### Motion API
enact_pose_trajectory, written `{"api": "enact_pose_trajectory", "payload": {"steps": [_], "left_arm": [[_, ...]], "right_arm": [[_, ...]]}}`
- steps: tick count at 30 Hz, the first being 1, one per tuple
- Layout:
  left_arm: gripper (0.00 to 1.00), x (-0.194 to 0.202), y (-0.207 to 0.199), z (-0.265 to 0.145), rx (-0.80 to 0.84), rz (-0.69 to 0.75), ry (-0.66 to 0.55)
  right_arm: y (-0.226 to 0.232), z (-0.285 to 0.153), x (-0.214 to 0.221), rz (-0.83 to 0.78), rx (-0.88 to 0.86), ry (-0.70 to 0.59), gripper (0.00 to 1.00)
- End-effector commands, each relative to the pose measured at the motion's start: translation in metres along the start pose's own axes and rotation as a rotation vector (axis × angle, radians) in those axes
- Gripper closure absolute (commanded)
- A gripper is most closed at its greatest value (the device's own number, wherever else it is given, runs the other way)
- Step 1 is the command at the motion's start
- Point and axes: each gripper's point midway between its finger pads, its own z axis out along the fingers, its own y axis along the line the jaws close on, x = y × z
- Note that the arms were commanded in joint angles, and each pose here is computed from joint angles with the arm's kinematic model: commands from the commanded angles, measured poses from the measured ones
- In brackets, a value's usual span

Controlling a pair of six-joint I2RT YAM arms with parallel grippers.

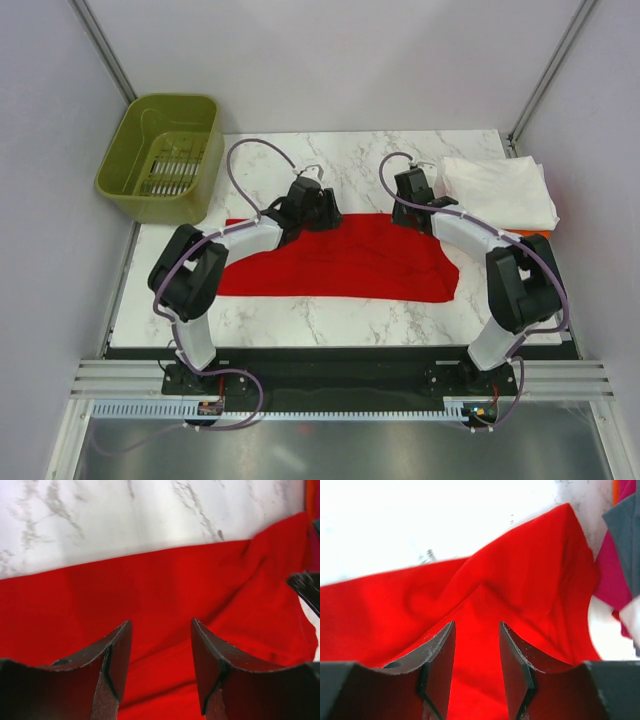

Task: Fold and stack the t-shirts
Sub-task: Fold the tshirt

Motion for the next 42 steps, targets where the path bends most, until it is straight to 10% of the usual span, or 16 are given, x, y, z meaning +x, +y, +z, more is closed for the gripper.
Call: {"api": "enact_pose_trajectory", "payload": {"steps": [1,19,26,42], "left_arm": [[0.43,-0.002,-0.034,0.001,0.158,0.022,-0.008],[0.64,0.076,-0.021,0.027,0.136,-0.028,0.238],[0.75,0.075,-0.014,0.032,0.090,-0.031,0.245],[0.76,0.073,-0.010,0.034,0.063,-0.025,0.235]], "right_arm": [[-0.008,0.010,-0.021,-0.011,0.061,-0.031,0.53],[-0.002,0.048,-0.005,-0.034,0.063,0.058,0.57],[-0.006,0.047,-0.003,-0.033,0.072,0.064,1.00],[0.039,-0.051,0.077,0.043,-0.395,0.328,1.00]]}}
